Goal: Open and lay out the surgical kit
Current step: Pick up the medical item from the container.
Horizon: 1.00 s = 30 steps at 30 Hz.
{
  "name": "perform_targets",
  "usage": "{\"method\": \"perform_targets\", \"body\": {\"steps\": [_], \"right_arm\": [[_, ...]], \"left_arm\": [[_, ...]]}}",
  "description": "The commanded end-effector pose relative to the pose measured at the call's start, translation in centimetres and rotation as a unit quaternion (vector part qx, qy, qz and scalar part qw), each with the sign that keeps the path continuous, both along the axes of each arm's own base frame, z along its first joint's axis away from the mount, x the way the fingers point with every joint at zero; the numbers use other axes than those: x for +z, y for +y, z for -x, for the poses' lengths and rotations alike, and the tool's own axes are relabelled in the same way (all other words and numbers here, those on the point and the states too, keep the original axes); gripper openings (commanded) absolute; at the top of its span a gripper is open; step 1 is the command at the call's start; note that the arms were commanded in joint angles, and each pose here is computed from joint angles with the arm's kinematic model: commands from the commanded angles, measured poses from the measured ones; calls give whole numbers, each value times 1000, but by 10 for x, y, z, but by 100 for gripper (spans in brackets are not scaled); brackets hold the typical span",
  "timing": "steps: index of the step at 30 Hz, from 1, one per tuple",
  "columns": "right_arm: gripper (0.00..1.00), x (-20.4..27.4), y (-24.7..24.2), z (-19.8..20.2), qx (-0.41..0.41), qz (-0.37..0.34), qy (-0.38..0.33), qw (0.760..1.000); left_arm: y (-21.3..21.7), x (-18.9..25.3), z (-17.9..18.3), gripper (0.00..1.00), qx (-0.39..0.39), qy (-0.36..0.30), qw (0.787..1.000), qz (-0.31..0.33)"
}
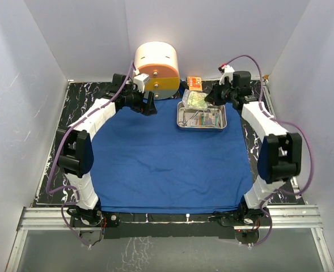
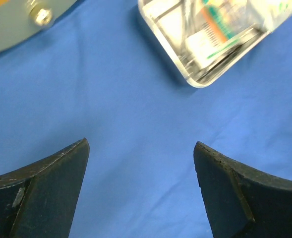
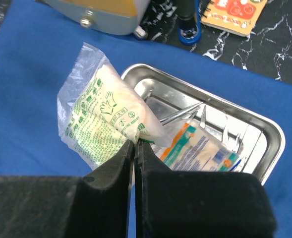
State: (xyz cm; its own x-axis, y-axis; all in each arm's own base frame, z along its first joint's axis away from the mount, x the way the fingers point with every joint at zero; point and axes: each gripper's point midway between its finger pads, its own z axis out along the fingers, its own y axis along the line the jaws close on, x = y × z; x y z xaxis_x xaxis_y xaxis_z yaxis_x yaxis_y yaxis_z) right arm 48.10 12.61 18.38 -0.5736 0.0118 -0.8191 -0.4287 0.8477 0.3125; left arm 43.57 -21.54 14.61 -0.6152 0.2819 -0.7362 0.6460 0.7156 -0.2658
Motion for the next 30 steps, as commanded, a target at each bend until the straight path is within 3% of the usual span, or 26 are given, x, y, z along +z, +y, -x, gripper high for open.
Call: {"method": "perform_targets", "body": {"steps": [1, 6, 11, 17, 21, 25, 30], "right_arm": [[0, 50, 7, 18, -4, -45, -79, 996], [0, 68, 3, 41, -28, -68, -111, 991], [0, 71, 3, 59, -35, -81, -115, 989], [0, 71, 9, 72, -21, -102, -103, 989], [0, 73, 11, 76, -21, -113, -99, 988], [0, 73, 12, 81, -18, -117, -98, 988], [0, 64, 12, 86, -18, -121, -92, 988]], "left_arm": [[-63, 54, 7, 86, -28, 19, 991, 129], [-123, 83, 27, 86, -53, 64, 975, 205], [-151, 101, 35, 86, -36, 112, 952, 282], [-166, 91, 29, 81, -10, 133, 947, 291], [-175, 86, 29, 67, -16, 144, 941, 306], [-183, 91, 30, 44, -35, 141, 935, 324], [-195, 87, 36, 28, -75, 155, 928, 330]]}}
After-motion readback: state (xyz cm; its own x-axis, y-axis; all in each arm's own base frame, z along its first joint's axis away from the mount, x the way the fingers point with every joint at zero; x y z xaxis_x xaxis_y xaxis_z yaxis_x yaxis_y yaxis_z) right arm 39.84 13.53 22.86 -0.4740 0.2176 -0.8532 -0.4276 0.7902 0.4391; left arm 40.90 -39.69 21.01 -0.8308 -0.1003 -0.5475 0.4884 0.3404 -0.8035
